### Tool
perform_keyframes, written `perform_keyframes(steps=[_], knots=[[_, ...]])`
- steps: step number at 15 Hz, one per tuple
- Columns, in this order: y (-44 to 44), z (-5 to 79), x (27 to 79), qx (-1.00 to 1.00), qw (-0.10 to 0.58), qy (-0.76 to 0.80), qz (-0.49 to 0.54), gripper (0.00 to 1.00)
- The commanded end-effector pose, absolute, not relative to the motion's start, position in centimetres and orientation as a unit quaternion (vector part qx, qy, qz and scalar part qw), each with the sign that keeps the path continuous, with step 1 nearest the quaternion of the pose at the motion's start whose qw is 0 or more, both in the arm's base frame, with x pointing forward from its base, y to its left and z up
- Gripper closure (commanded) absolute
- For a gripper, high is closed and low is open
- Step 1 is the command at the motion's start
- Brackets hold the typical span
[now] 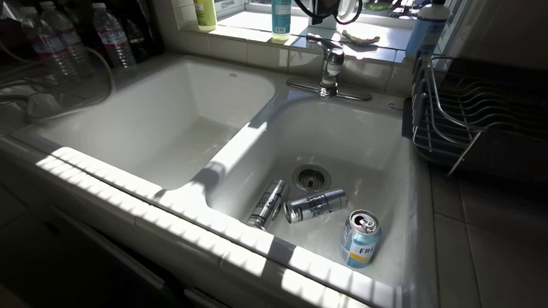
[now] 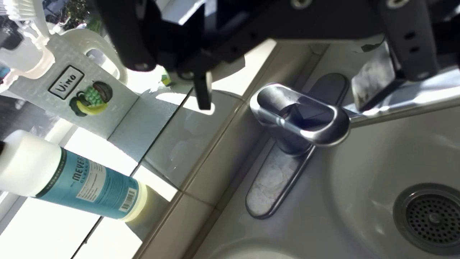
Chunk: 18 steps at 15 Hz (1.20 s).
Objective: Move the tap nozzle to the right then lift up the tap faucet
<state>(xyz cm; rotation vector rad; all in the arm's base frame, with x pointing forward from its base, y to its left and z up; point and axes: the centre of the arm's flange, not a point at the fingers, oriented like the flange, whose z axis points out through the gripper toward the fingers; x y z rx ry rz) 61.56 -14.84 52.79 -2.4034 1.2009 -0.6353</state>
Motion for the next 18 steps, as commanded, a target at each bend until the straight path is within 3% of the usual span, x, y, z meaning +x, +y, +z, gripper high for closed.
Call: perform_keyframes(steps=[1, 18], knots=[[-12.7, 51.8, 60.2, -0.838, 0.170, 0.450, -0.258, 0.00], [-15.9, 50.2, 61.1, -0.861, 0.169, 0.432, -0.207, 0.00]])
